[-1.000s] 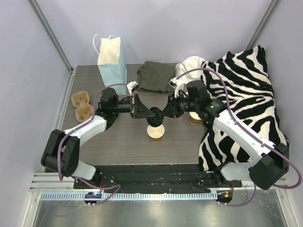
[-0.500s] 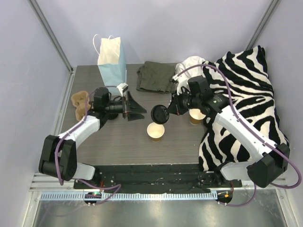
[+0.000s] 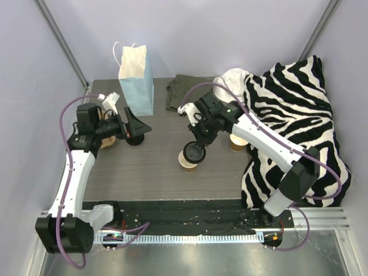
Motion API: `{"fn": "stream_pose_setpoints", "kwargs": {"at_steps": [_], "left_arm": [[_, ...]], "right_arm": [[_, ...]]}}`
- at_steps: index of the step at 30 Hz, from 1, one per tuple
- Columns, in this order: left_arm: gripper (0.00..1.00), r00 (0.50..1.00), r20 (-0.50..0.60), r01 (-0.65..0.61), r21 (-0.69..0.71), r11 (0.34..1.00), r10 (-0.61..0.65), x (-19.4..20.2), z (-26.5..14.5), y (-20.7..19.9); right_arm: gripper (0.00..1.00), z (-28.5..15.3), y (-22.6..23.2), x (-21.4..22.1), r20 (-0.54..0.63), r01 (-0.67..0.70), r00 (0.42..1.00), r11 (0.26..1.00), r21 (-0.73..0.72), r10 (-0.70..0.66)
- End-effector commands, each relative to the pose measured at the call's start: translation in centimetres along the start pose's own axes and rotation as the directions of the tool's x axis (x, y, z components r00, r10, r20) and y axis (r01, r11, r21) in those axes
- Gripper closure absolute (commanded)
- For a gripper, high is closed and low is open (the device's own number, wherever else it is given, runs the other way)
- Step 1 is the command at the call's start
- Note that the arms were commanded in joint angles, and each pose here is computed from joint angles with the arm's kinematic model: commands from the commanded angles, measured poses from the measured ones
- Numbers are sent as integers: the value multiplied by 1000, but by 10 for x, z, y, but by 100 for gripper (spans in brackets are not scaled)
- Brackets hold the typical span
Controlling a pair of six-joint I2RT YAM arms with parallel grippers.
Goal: Pack the takeout coffee
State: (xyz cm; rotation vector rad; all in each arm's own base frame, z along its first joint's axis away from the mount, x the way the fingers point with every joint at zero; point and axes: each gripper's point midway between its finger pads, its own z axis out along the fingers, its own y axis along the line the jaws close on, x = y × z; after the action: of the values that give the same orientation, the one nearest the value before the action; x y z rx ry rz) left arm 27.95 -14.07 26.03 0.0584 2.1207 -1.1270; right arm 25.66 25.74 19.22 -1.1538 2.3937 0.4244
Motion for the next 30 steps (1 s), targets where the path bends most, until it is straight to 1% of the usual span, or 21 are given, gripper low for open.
{"fn": "stream_pose_setpoints", "kwargs": {"at_steps": [1, 5, 11, 15, 26, 30], "left_arm": [[0, 997, 28, -64, -121, 991, 68, 0, -22, 14], [1, 995, 47, -78, -115, 990, 84, -6, -28, 7], [0, 997, 50, -61, -67, 996, 64, -7, -26, 2], [0, 998, 47, -45, -33, 998, 46, -7, -24, -2], [0, 998, 56, -31, -1, 1000, 31, -2, -27, -4], [0, 998, 61, -27, 11, 1000, 26, -3, -28, -7]], "right_arm": [[99, -9, 12, -10, -42, 124, 991, 992, 7, -124], [99, 8, 10, -15, -80, 128, 989, 992, -5, -128], [99, 24, 15, -13, -113, 135, 984, 989, -60, -141], [99, 31, 18, -16, -118, 141, 982, 987, -72, -149], [99, 45, 16, -12, -145, 149, 976, 985, -86, -160], [99, 47, 16, -14, -135, 149, 978, 985, -87, -160]]}}
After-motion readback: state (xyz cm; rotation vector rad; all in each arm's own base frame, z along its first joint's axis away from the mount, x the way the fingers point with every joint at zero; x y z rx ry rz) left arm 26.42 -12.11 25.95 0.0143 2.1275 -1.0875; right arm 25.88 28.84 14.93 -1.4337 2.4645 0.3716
